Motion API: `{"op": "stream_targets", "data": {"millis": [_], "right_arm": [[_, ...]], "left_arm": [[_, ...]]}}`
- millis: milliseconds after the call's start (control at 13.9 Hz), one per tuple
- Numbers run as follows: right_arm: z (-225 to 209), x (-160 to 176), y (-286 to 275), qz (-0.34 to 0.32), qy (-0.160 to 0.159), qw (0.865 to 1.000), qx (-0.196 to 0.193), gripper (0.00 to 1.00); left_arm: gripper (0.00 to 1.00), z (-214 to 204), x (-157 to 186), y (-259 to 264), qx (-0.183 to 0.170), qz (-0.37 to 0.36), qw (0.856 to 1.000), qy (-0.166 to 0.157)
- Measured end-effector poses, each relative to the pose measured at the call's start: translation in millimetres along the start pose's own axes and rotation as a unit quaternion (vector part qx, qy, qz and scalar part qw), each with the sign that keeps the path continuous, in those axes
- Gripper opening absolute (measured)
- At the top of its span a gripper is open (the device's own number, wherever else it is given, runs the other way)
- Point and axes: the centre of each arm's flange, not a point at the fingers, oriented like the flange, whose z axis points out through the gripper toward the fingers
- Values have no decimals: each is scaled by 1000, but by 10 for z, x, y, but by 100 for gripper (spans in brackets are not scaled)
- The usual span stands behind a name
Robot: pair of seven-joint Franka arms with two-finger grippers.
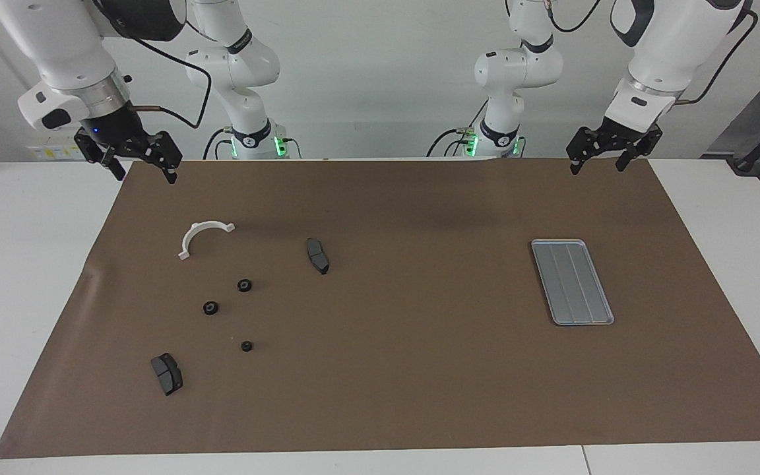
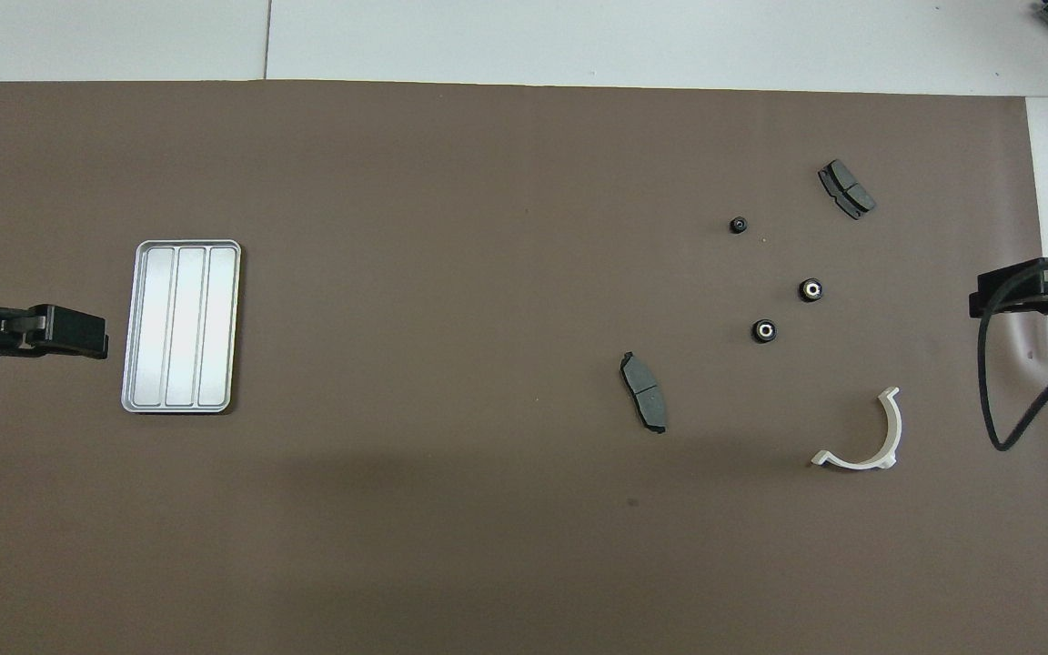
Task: Pick bearing gear from pile to tray
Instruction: 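Reach the right gripper down to a small black bearing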
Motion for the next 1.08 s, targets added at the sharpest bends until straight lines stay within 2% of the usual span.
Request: {"op": "stream_targets", "data": {"millis": [431, 789, 1077], "right_arm": [[77, -10, -73, -8, -2, 1000, 0, 100], [367, 113, -117, -14, 48, 999, 3, 100], [841, 268, -158, -36, 55, 998, 1, 100]], "left_arm": [[100, 0, 0, 0, 0, 0, 1000, 0], [100, 0, 0, 0, 0, 0, 1000, 0], [100, 0, 0, 0, 0, 0, 1000, 0]]}}
